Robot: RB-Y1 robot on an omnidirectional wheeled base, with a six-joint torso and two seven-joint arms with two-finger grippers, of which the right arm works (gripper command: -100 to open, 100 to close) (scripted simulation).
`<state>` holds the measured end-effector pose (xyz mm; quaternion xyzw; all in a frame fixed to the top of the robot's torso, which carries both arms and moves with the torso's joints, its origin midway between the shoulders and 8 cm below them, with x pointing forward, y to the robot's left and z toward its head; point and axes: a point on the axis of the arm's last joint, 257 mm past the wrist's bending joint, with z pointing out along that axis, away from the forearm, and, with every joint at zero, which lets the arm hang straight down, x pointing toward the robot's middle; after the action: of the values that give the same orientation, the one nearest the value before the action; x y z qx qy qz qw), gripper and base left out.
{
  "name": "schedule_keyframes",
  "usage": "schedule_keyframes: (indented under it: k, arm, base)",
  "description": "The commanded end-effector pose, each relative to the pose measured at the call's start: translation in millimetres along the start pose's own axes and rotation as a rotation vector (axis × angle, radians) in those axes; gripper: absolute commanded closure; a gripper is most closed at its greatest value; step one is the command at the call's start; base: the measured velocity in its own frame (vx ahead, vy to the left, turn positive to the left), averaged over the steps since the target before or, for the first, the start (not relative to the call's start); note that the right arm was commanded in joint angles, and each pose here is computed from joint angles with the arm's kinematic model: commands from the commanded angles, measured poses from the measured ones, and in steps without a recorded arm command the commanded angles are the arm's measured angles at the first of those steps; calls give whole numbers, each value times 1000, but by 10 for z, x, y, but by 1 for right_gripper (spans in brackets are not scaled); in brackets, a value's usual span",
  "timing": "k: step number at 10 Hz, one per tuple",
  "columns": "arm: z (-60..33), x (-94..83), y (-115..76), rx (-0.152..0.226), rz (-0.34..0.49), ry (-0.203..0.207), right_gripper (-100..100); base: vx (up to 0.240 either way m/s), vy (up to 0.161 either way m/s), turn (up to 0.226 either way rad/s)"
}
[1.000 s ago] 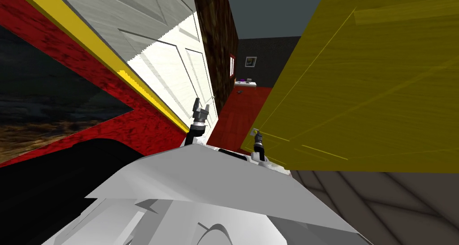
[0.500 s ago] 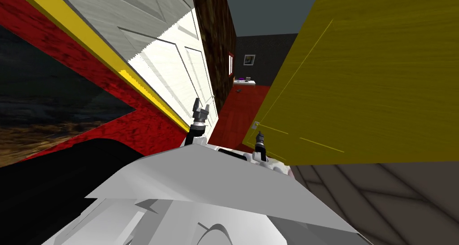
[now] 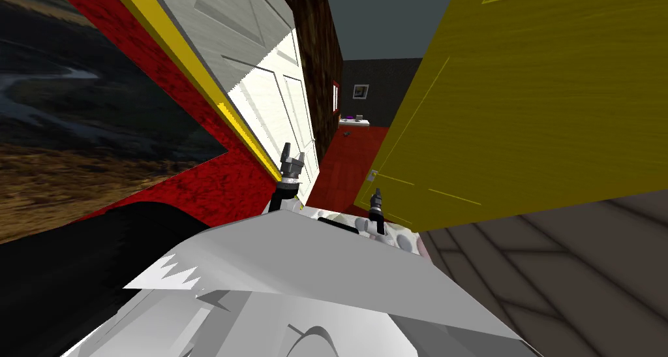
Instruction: Push the door open
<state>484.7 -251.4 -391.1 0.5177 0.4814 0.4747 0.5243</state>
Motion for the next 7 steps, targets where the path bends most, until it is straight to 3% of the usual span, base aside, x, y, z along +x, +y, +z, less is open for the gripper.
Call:
schedule_keyframes:
  k: [1,4,7]
  arm:
    - [4,-97,7,-3,-15,-6,-100]
    - [5,-186,14,-7,-27,-13,-100]
    - [-6,-250,16,-10,-32,-22,-100]
  base:
    - [85,-2,24]
    - [164,-16,18]
    - [233,-14,29]
